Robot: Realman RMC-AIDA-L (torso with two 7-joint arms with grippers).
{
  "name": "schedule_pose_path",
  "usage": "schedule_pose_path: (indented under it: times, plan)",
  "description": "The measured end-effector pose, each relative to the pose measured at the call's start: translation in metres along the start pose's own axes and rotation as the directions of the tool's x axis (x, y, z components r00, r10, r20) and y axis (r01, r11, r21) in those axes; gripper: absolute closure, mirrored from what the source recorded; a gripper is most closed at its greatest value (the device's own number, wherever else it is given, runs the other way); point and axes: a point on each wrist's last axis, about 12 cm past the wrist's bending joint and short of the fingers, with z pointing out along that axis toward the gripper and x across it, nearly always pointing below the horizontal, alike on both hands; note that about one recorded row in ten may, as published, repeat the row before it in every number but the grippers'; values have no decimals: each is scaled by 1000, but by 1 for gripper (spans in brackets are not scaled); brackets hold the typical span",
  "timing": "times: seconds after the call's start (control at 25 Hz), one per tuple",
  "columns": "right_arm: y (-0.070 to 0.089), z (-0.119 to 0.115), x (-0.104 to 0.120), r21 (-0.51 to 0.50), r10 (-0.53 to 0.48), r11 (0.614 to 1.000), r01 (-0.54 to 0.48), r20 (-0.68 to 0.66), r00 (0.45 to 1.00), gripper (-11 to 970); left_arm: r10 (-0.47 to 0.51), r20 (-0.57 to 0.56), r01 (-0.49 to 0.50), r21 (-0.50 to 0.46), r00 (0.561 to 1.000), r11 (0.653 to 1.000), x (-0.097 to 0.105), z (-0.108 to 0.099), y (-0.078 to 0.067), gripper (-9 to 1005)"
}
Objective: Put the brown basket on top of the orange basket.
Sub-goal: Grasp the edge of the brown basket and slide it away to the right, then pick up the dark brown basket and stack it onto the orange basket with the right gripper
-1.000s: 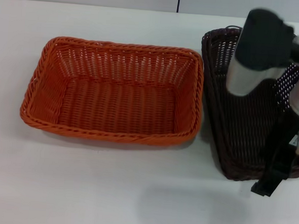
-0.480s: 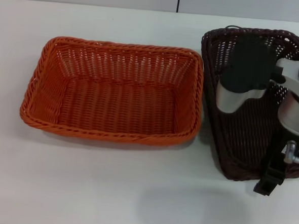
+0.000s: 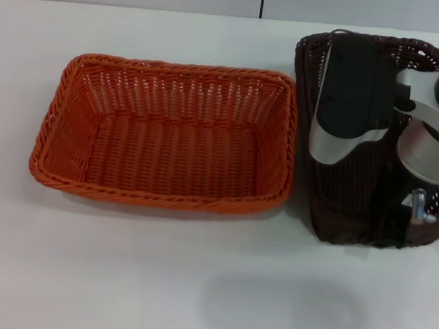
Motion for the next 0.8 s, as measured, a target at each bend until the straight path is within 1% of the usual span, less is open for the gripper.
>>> schedule_pose_path:
  times: [0.12,0.2,0.36,0.56,0.68,0.8]
  plan:
    - [-1,-9,-3,40,-10,999,9,45,999,676,1,-2,-1,-1,1000,1000,1,-1,1,268]
    - [-2,-17,-4,76,-17,997,10,85,996,713,2,-4,-2,-3,1000,1000,1,-1,1,269]
    - [-2,-42,-6,167,-47,986,17,179,983,786,-1,-4,1,-3,1000,1000,1,-1,2,272]
    - [0,-68,-11,287,-120,957,38,274,954,826,-5,-7,5,-3,1000,1000,1,-2,1,272]
    - [3,-76,-16,329,-164,942,64,286,944,822,-6,-6,6,-1,1000,1000,1,-2,0,272]
    - [9,-87,-21,380,-234,918,115,285,929,818,-6,-4,6,-1,1000,1000,1,-1,0,273]
